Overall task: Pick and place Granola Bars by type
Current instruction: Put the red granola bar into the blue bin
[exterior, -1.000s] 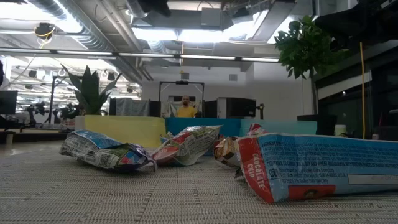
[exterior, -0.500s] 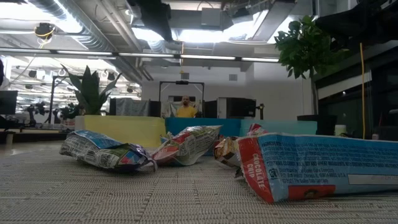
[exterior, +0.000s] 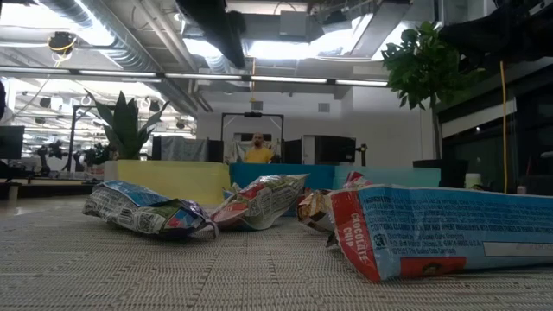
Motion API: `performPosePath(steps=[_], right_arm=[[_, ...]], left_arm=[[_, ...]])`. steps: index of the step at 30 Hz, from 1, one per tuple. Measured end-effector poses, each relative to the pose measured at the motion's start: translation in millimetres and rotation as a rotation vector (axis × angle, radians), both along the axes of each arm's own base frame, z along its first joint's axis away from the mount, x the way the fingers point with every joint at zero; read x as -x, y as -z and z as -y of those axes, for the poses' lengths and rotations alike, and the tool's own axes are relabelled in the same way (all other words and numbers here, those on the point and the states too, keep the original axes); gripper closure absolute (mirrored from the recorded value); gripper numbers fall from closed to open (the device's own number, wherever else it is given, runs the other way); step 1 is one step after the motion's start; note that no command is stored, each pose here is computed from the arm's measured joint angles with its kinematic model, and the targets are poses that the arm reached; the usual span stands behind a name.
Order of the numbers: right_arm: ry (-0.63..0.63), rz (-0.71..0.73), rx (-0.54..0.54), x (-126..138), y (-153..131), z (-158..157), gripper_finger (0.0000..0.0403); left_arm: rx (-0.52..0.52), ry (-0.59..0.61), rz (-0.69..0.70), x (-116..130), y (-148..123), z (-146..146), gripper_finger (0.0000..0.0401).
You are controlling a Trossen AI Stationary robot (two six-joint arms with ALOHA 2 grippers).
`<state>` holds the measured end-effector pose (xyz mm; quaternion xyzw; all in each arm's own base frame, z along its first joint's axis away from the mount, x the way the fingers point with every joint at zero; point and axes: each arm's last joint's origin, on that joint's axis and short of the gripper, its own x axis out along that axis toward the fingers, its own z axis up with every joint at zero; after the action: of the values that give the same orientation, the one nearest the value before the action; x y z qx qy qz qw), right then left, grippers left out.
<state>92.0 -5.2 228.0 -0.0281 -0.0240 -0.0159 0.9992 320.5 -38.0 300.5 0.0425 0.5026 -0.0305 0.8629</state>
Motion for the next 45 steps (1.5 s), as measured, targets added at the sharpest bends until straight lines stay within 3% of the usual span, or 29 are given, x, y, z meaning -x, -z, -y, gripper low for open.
performPosePath(steps=[8, 17, 33, 45], right_arm=[[0.0, -0.002, 0.0, 0, 0, 0, 0.0375], [0.0, -0.002, 0.0, 0, 0, 0, 0.0375], [-0.008, -0.003, 0.001, 0, 0, 0, 0.0375], [-0.008, -0.027, 0.002, 0, 3, 0, 0.0375]], left_arm=[[-0.032, 0.049, -0.092, -16, 28, 2, 0.0166], [0.007, 0.115, -0.161, -29, 52, 6, 0.0166], [-0.005, 0.124, -0.111, -50, 73, 2, 0.0166], [-0.028, 0.168, -0.163, -65, 108, -1, 0.0166]])
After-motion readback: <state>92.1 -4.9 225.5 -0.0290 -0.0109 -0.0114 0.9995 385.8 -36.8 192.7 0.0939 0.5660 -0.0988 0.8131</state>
